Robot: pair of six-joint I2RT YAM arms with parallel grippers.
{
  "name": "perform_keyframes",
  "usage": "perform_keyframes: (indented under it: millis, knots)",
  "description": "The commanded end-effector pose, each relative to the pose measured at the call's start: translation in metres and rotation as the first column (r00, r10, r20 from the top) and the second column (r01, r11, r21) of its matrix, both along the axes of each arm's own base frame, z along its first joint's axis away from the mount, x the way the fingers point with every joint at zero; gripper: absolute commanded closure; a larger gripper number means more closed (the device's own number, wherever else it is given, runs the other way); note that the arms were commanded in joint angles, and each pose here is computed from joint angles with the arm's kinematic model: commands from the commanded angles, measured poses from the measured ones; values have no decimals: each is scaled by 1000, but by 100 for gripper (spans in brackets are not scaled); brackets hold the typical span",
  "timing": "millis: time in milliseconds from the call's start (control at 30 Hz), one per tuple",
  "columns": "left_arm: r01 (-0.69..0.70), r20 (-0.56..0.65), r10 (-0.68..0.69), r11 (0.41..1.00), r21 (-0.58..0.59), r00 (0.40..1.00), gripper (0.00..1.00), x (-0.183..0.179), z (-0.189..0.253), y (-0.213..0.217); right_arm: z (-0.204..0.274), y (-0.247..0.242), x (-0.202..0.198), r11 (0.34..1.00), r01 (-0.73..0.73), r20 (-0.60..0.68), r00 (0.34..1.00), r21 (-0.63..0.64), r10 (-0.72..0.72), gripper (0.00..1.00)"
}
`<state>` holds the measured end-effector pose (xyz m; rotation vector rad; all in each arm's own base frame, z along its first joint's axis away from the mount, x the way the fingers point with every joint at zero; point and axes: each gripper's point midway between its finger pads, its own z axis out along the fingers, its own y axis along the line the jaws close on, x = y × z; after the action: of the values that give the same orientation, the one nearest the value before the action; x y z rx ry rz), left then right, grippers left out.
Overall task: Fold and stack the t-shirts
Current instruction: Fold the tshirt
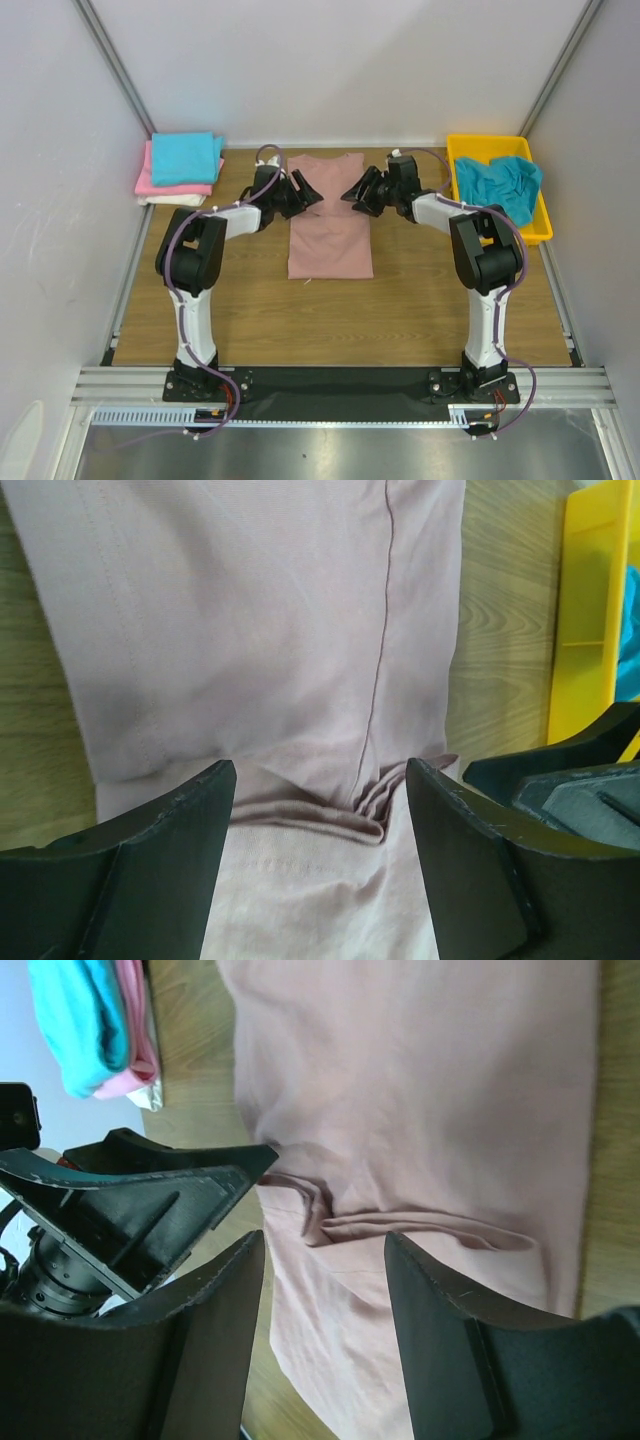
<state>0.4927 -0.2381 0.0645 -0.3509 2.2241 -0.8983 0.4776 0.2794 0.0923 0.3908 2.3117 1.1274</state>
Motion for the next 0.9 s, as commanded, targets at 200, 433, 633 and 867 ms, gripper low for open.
perform_keyframes:
  millis: [200, 433, 633, 867]
  knots:
    - [-65, 133, 49, 991, 120, 990, 25, -12, 95, 44, 46, 69, -27, 961, -273, 165, 951, 45, 263, 45]
    - [-179, 93, 163, 966, 188, 982, 21, -49, 92, 97, 13, 96, -47, 928, -371, 169, 915, 6, 365, 44]
    - [-179, 65, 169, 964, 198, 983, 21, -70, 80, 110, -31, 80, -24, 947, -320, 134, 937, -37, 322, 44]
    - [-144, 63, 134, 972, 186, 989, 21, -77, 77, 107, -32, 71, -10, 958, -285, 137, 948, -27, 286, 45]
